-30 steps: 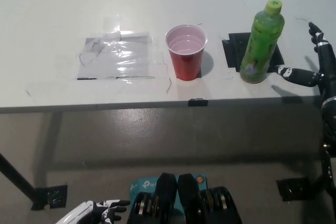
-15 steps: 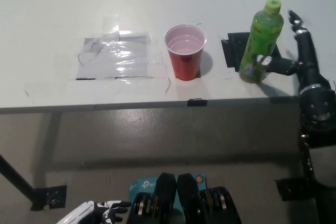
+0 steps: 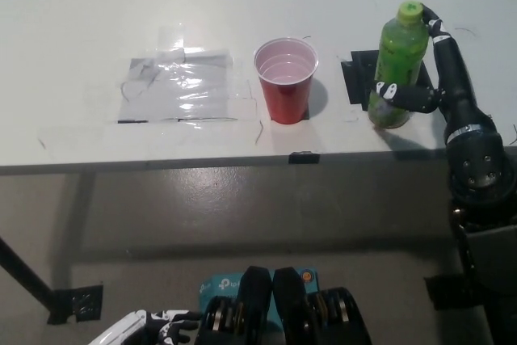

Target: The robot uses its right hand to pick up a bottle kept in the middle of the desk and tilt it into a cup kept next to it to pour water out

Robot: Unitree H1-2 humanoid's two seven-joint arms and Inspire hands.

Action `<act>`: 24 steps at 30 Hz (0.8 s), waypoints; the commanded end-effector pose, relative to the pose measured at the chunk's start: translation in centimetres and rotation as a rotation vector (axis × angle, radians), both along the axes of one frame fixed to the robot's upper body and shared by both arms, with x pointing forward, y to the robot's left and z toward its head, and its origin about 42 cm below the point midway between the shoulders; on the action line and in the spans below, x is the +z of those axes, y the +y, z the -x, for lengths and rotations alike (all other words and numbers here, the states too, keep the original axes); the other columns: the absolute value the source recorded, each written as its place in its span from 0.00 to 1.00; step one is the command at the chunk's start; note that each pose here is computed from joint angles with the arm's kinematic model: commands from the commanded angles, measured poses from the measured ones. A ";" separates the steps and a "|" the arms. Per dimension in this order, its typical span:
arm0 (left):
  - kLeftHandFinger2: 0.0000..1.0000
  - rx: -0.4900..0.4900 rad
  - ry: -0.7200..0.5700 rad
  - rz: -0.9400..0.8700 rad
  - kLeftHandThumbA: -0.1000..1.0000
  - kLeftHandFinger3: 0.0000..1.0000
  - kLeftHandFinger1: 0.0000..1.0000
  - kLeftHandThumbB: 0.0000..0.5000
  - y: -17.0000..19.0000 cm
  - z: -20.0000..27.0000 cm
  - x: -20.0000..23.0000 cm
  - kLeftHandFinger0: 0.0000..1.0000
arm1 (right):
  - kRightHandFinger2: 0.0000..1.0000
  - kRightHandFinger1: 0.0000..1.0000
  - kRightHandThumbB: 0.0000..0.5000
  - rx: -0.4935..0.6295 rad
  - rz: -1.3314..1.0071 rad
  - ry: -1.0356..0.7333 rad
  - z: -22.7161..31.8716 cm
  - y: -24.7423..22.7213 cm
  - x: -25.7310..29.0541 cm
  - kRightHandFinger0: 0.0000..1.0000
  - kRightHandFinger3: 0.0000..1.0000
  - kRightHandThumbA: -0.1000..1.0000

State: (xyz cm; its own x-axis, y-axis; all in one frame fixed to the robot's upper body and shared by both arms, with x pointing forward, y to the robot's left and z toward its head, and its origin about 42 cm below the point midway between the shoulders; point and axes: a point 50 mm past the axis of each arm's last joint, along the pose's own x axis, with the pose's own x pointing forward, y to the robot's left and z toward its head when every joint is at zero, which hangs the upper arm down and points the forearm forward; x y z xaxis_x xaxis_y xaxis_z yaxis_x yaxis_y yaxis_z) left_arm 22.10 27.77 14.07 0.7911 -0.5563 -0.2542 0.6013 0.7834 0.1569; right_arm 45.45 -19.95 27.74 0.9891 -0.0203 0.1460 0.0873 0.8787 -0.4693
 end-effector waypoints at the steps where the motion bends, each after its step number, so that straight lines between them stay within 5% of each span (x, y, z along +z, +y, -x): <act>1: 0.85 -0.027 -0.022 0.010 1.00 1.00 0.88 0.94 -0.5 0.4 0.5 0.88 | 1.00 1.00 1.00 -0.047 0.014 -0.052 -0.9 -1.2 1.6 1.00 1.00 0.90; 24: 0.90 -0.036 -0.010 0.003 1.00 1.00 0.90 0.98 -1.0 0.7 0.1 0.87 | 1.00 1.00 1.00 -0.052 0.047 -0.064 -3.1 1.2 1.9 1.00 1.00 0.88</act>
